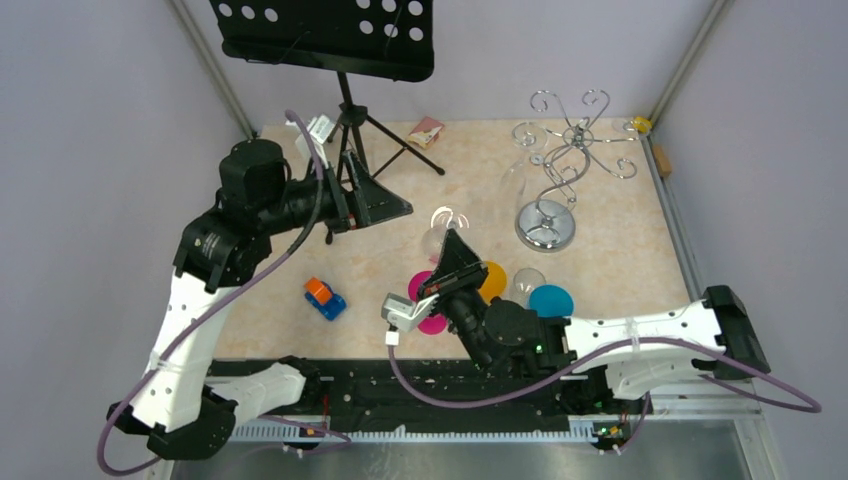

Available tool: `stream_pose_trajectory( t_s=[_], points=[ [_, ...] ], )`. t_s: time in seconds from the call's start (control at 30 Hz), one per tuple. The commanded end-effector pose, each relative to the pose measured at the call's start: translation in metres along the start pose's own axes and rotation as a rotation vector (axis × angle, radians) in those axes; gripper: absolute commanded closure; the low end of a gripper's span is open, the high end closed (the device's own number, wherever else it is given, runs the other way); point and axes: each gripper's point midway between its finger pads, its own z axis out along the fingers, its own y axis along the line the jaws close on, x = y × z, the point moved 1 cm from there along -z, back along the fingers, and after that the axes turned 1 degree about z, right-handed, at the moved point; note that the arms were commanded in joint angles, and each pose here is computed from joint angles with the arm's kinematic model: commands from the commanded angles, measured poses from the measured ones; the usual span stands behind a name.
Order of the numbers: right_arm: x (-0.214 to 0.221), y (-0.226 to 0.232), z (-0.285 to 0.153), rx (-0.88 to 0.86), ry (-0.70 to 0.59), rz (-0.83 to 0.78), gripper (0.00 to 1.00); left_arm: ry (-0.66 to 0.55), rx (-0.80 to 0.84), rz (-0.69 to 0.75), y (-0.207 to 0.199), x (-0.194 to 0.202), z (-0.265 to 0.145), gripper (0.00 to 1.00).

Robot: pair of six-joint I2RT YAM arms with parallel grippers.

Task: Place the wine glass upside down on the wine glass rack
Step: Turn the wine glass upside down at the wine rack.

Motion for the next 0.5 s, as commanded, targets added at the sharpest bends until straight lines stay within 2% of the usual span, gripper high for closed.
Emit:
stream_pose_trajectory(
  t_s=[0.0, 0.1, 0.27, 0.47],
  points=[
    [0.001, -0.018, -0.008, 0.072, 0.052, 0.018, 1.00, 0.058, 0.253, 0.015, -0.044, -0.001, -0.002, 0.11],
    [-0.003, -0.017, -0.007, 0.084, 0.054, 0.009, 1.00, 0.093, 0.294, 0.012, -0.047, 0.005, -0.001, 0.15],
    [-0.013, -0.019, -0.010, 0.108, 0.037, 0.027, 1.00, 0.103, 0.244, -0.011, -0.033, 0.010, 0.004, 0.16],
    [-0.022, -0.013, -0.012, 0.095, 0.015, 0.011, 1.00, 0.153, 0.286, -0.058, -0.031, 0.019, 0.013, 0.21]
  ],
)
